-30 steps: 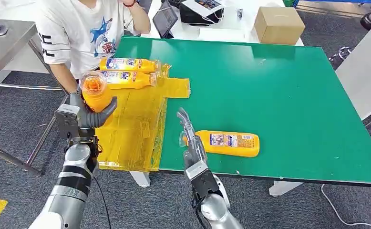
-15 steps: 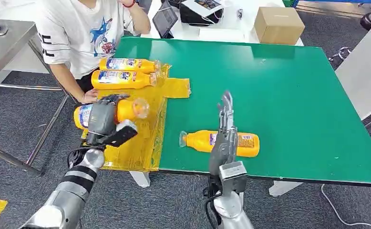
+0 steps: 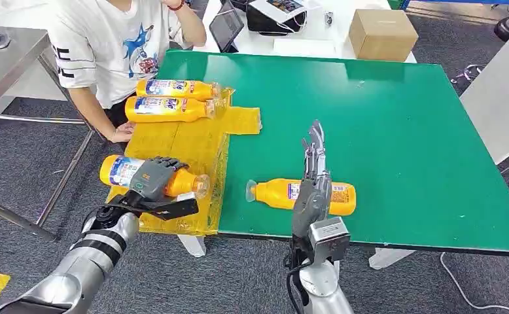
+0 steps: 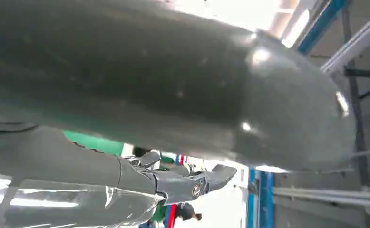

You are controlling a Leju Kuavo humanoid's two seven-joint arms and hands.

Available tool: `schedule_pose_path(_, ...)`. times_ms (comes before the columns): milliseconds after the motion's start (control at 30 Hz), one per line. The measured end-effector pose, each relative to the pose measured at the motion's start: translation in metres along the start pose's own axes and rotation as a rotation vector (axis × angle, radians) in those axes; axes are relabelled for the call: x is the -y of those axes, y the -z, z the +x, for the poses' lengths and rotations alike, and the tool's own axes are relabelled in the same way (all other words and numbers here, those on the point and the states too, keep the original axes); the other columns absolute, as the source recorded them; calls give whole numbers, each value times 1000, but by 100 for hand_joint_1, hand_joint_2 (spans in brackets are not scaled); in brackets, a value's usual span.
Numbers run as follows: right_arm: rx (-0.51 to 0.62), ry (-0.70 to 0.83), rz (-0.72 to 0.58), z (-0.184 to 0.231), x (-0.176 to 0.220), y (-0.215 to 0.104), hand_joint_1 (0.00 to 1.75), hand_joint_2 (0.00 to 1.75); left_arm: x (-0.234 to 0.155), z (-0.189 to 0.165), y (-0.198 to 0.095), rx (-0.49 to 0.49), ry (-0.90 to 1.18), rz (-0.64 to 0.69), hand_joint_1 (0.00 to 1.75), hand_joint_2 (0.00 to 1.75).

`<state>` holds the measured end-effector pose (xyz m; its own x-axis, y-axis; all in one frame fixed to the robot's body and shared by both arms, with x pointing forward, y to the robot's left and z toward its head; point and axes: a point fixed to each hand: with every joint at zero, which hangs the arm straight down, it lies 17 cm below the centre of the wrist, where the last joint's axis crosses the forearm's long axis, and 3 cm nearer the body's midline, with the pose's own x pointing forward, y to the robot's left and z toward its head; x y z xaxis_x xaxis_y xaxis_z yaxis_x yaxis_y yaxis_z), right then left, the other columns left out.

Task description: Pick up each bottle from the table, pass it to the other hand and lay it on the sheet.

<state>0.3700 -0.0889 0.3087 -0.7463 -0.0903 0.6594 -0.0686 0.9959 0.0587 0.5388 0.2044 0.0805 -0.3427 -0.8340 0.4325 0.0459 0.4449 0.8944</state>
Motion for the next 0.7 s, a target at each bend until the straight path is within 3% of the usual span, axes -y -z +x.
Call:
schedule_pose_path(400,-17,5,11,-5,0,-3,0,0,13,-18,-6,-35,-7,-89,175,175)
schedule_pose_path(433,-20,8,15,-6,-1,-3,0,0,15,-18,-6,-36,-8,-99,112,175)
schedule_pose_path(467,-24,10,19,-7,-2,-4,0,0,16,-19,-6,-39,-7,-109,23,175)
schedule_pose_path(500,-28,12,22,-8,-3,-4,0,0,18,-20,-6,-42,-6,-123,0,175)
schedule_pose_path(533,-30,15,26,-9,-3,-5,0,0,19,-21,-6,-45,-8,-131,0,175)
schedule_pose_path(567,-33,16,27,-10,-4,-5,0,0,19,-21,-5,-47,-8,-138,0,0)
schedule_pose_path(700,-36,19,32,-11,-5,-6,0,0,21,-22,-5,-51,-14,-153,0,0)
